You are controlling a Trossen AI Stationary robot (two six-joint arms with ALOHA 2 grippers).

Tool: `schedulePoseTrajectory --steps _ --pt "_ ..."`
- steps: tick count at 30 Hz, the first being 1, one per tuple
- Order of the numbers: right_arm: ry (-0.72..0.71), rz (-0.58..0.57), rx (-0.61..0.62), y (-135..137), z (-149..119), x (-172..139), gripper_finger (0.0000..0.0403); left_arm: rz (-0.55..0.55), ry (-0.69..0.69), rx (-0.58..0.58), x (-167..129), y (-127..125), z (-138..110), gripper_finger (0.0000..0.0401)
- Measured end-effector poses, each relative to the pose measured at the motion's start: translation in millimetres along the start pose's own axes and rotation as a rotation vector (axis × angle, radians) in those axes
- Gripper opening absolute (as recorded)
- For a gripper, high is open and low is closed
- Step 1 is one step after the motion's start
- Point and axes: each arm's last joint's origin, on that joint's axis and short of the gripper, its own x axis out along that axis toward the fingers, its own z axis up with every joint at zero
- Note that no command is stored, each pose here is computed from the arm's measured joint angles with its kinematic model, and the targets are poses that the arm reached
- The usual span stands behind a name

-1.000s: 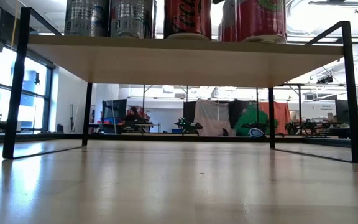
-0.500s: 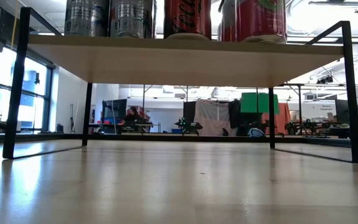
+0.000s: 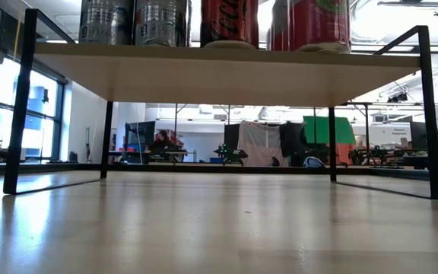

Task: Place canned beverage on shelf
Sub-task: Adjust the soda cans on the shelf

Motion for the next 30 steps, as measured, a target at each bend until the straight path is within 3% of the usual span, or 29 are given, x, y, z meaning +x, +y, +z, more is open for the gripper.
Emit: schedulePoseTrajectory --steps 7,18,26,30 --pt "0.02 -0.059 0.086 -2 -3 -2 0.0362 0.008 0.023 -0.003 12 -19 -13 0.0323" --pt "0.027 -0.048 0.129 -2 -1 3 0.0362 -0.003 0.043 0.028 14 -41 -29 0.0323" --pt "0.045 -0.153 0.014 19 0 11 0.0359 0.0 0.031 0.027 10 -44 -30 0.0323" --pt "0.057 -0.146 0.025 24 -2 10 0.0333 -0.006 0.032 0.029 9 -45 -31 0.0323"
